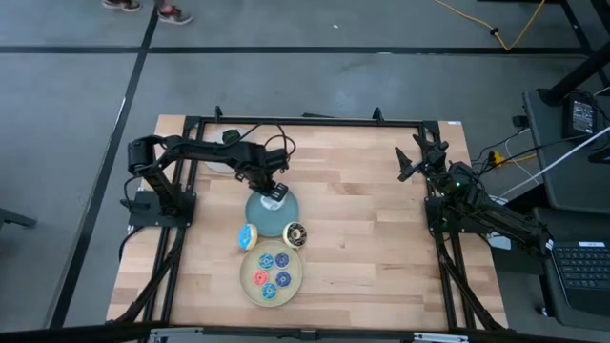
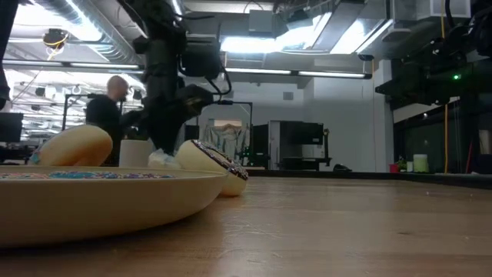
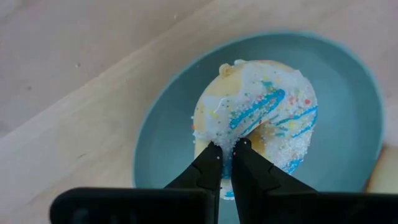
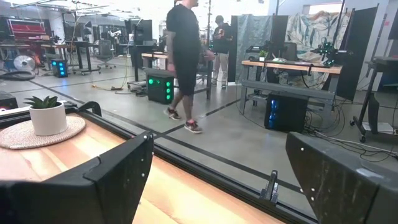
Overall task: Pick & Place donuts
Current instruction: Put the big white donut on the blue plate
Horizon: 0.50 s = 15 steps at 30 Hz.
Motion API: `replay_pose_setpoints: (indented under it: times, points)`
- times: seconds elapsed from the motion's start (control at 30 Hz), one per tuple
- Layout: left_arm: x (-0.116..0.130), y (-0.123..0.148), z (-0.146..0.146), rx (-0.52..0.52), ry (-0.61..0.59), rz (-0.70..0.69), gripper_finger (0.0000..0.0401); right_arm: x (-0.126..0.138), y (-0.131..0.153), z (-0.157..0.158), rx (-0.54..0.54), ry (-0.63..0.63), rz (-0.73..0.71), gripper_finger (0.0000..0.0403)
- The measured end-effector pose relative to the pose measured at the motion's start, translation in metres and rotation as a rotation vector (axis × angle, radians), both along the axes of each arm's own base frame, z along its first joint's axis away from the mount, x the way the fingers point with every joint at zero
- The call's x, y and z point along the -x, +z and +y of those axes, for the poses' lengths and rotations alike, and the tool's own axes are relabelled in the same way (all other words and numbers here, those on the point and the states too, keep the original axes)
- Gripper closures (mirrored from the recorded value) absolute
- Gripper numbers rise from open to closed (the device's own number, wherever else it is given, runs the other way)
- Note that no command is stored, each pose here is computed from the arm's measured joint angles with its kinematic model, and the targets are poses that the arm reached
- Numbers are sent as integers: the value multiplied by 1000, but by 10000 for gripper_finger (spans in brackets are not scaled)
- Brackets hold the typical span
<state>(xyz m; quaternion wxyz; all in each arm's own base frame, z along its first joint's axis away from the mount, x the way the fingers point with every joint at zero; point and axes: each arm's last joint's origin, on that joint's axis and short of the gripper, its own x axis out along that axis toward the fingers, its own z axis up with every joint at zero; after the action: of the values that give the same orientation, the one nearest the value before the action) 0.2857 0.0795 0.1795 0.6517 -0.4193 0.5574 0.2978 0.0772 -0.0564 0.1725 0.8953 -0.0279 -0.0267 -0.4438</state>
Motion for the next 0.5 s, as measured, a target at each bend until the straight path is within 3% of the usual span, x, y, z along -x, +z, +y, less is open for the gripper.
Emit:
replay_pose_setpoints:
  times: [0.27, 0.5]
  points:
    - [3, -4, 2, 14, 13, 5, 377, 0, 0, 0, 0, 0, 0, 38]
    - [4, -4, 4, 27, 25, 5, 351, 0, 0, 0, 0, 0, 0, 38]
